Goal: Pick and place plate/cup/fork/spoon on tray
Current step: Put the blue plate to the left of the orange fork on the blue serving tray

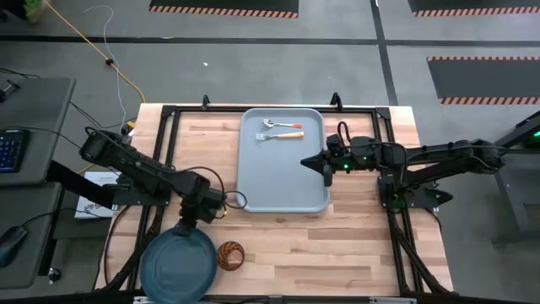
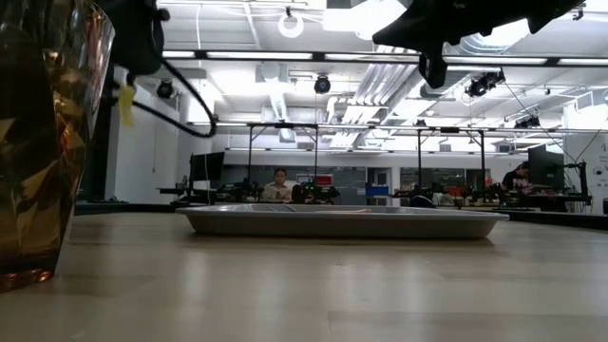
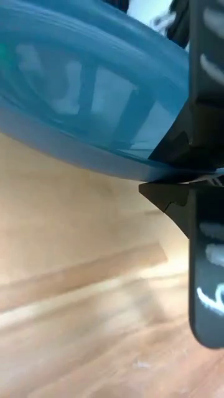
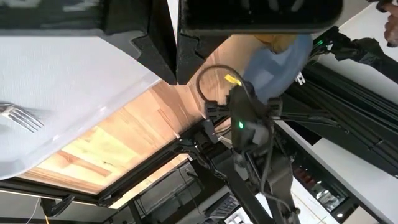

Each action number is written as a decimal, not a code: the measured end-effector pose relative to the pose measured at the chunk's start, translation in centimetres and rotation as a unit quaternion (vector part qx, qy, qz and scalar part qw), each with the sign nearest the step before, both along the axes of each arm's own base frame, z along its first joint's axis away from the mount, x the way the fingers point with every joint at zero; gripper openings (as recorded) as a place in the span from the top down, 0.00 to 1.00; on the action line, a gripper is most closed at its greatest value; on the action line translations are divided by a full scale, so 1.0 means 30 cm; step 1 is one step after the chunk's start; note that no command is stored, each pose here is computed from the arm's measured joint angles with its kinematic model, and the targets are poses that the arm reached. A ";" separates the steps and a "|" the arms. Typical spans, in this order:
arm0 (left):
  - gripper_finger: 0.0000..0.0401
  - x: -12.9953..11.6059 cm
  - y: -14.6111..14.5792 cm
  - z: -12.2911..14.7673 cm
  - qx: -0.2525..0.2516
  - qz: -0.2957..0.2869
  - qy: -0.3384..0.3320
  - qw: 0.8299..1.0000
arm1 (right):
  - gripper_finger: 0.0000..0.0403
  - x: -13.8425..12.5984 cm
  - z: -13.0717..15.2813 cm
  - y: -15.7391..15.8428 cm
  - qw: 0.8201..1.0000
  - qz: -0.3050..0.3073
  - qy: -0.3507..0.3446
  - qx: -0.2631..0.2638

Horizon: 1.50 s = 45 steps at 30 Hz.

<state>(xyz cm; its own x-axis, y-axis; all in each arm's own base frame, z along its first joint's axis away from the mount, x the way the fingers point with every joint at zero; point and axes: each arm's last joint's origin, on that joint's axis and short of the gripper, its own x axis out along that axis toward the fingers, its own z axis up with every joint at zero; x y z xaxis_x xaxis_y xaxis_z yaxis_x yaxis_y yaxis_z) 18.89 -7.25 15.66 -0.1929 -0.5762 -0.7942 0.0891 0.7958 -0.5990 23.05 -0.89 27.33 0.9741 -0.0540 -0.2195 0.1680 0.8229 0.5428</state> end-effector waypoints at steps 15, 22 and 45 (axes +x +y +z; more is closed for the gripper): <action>0.99 -0.029 0.025 0.246 -0.073 0.041 -0.088 0.993 | 1.00 0.000 -0.001 -0.001 1.000 0.001 0.003 -0.009; 0.99 0.063 0.083 0.410 -0.048 0.122 -0.190 0.973 | 1.00 0.000 -0.001 -0.003 1.000 -0.003 0.003 -0.010; 0.99 0.308 0.491 0.384 0.111 0.551 -0.285 0.777 | 1.00 -0.180 0.306 0.006 0.969 0.007 -0.206 -0.139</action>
